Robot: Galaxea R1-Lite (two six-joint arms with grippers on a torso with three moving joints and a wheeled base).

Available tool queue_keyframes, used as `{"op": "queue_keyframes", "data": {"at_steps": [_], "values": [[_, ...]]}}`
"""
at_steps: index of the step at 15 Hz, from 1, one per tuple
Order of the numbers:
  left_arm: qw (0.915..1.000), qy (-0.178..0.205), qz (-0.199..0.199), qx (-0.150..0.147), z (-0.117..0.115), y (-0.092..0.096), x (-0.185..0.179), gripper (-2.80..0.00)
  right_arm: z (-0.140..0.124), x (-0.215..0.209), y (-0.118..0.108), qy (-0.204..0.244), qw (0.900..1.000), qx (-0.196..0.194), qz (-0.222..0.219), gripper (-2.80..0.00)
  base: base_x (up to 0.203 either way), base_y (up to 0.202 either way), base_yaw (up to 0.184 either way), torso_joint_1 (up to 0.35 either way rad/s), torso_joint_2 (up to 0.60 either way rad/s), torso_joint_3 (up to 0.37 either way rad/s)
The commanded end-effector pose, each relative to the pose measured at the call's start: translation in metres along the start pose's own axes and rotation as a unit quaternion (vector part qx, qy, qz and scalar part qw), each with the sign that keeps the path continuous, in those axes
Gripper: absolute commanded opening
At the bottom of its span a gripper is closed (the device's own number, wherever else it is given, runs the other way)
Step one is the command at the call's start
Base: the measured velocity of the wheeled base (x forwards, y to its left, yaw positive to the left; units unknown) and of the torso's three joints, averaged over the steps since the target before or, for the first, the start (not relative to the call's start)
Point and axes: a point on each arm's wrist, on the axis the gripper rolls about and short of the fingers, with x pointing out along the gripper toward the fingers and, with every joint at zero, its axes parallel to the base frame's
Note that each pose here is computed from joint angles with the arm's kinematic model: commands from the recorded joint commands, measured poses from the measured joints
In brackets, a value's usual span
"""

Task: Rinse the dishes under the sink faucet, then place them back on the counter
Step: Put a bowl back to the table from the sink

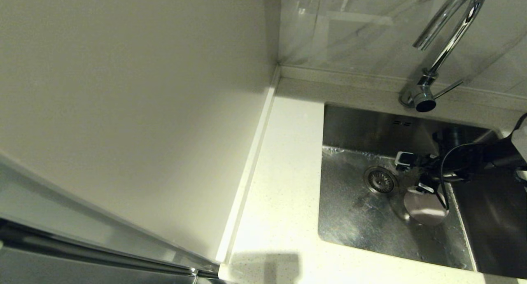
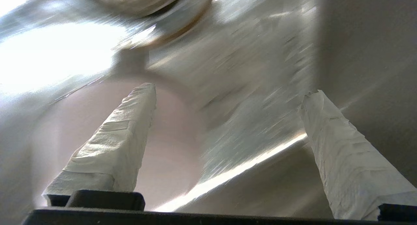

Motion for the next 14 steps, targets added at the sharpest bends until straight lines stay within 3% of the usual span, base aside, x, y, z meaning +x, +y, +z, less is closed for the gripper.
{"op": "queue_keyframes", "data": {"at_steps": [1,2,6,10,14], "values": [[1.0,0.002,0.0,0.0,-0.001,0.0,0.0,-2.8,-0.006,-0.059,0.0,0.019,0.997,0.014,0.076,0.0,0.0,0.0,0.0,0.0,0.0,0.0],[1.0,0.002,0.0,0.0,-0.001,0.0,0.0,-2.8,-0.008,-0.082,0.002,0.025,0.994,0.022,0.104,0.0,0.0,0.0,0.0,0.0,0.0,0.0],[1.0,0.002,0.0,0.0,-0.001,0.0,0.0,-2.8,-0.02,-0.133,0.024,0.042,0.987,0.039,0.147,0.0,0.0,0.0,0.0,0.0,0.0,0.0],[1.0,0.001,0.0,0.0,-0.001,0.0,0.0,-2.8,-0.038,-0.122,0.049,0.09,0.973,0.047,0.207,0.0,0.0,0.0,0.0,0.0,0.0,0.0],[1.0,0.002,0.0,0.0,-0.001,0.0,0.0,-2.8,-0.048,-0.093,0.057,0.1,0.965,0.063,0.236,0.0,0.0,0.0,0.0,0.0,0.0,0.0]]}}
